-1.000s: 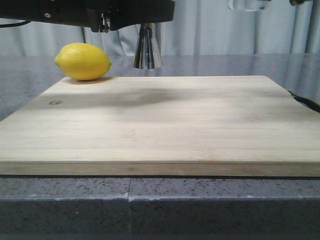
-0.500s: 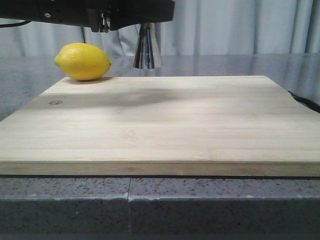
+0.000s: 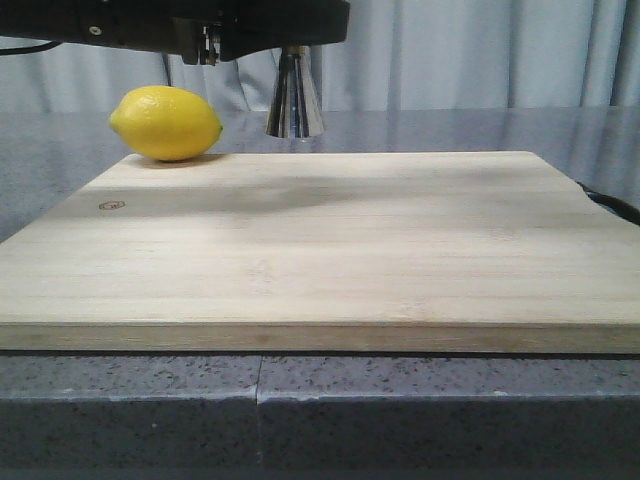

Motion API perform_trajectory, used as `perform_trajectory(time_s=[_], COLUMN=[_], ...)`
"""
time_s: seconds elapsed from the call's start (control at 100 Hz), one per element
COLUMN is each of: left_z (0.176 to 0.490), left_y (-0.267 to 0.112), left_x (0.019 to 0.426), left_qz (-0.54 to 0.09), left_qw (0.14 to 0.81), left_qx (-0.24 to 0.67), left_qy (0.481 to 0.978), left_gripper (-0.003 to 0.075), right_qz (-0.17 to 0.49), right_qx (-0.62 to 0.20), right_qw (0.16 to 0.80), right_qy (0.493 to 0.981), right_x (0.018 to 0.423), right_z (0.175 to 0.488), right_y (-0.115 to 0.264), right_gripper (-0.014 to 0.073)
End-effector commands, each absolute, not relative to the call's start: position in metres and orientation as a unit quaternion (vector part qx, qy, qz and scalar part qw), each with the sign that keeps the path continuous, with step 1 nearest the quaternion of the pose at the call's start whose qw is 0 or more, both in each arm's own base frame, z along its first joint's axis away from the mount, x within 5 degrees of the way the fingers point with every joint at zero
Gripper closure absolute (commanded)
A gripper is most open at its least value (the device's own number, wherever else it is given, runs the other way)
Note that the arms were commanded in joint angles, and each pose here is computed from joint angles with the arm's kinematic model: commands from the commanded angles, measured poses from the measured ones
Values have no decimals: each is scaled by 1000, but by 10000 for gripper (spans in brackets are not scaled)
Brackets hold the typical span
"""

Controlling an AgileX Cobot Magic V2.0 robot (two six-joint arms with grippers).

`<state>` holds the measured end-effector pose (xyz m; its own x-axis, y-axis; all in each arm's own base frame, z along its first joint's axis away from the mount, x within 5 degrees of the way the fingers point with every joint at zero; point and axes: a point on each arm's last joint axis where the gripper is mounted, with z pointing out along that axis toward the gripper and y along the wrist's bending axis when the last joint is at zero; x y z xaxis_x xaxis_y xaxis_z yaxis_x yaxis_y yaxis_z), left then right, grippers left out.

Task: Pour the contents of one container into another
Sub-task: 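Tilt the glass beaker with the right gripper, pouring into the held jigger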

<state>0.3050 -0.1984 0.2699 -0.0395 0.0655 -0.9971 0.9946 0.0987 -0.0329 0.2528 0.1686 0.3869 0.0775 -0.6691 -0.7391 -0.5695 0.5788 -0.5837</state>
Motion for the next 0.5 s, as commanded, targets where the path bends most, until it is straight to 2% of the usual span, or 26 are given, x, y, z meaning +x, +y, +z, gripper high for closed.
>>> perform_trajectory(time_s=[0.0,0.23,0.49], left_z=[307,307,307], left_y=[-199,-199,-199], left_x=[295,295,295], left_qz=[-508,-508,-508], left_qw=[535,535,535], left_qx=[466,466,466], left_qy=[489,489,489], left_gripper=[500,500,500], right_qz=[-71,-125,-155], right_qx=[-467,-514,-532], right_qw=[628,623,633], right_qy=[618,576,541], right_x=[247,248,249], right_z=[414,411,414], right_y=[169,177,178], right_gripper=[307,307,307])
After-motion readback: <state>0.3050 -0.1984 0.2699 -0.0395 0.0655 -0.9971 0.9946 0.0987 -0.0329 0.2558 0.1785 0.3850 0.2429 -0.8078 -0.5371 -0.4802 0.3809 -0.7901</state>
